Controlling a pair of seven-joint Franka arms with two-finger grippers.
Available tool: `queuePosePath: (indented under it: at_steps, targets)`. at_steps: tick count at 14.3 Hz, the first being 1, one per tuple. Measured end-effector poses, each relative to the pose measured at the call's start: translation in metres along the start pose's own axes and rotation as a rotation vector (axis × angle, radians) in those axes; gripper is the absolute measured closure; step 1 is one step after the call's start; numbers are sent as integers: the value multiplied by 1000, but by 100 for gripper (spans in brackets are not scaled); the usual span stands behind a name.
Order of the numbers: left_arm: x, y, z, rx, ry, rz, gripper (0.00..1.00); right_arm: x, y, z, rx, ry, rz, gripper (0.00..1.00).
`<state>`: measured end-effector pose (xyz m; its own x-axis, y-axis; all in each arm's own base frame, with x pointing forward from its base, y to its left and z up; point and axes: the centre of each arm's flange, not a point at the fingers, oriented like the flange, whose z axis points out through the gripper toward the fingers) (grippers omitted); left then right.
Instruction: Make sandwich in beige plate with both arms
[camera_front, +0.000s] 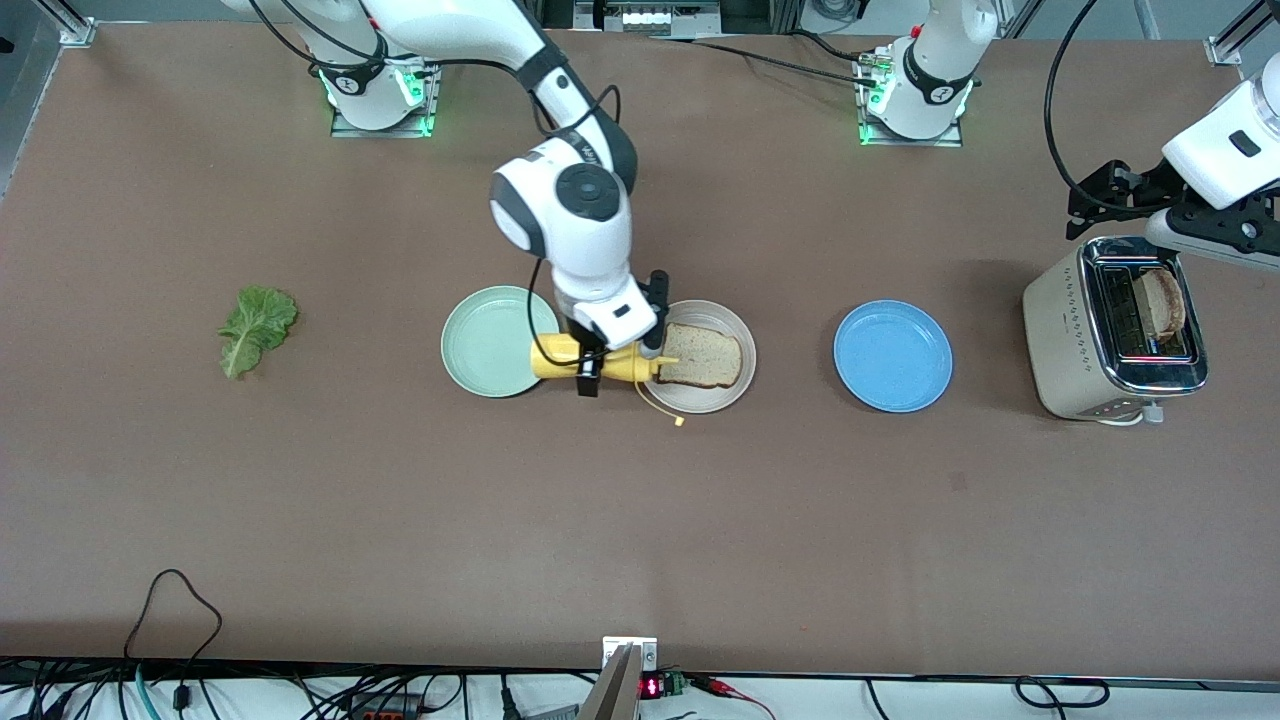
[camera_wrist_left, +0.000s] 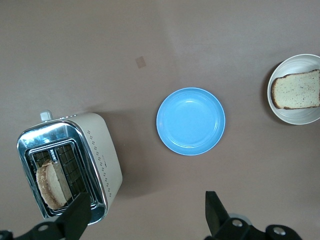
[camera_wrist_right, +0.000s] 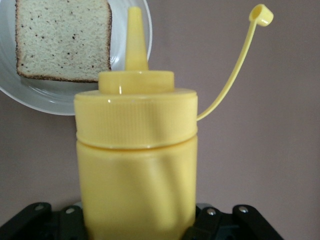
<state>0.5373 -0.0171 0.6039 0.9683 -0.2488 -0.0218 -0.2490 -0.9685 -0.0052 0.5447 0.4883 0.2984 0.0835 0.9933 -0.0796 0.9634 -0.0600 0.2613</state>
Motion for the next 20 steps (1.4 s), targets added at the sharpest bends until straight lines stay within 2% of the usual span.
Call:
queuePosePath:
  at_steps: [3,4,7,11,14,18,20]
  targets:
    - [0,0,0,0,0,0,0,28,-20,12,-49,-126,-59,62]
    - [0,0,0,0,0,-1,0,33,-26,17,-59,-154,-76,62]
    - [0,-1,0,0,0,-1,0,42,-35,26,-81,-192,-111,62]
    - [0,-1,0,0,0,-1,0,49,-44,34,-100,-213,-119,62]
    - [0,-1,0,0,0,-1,0,52,-44,33,-107,-210,-106,62]
    - [0,-1,0,0,0,-2,0,50,-30,17,-99,-174,-56,62]
    - [0,-1,0,0,0,-2,0,33,-6,-10,-60,-147,-6,62]
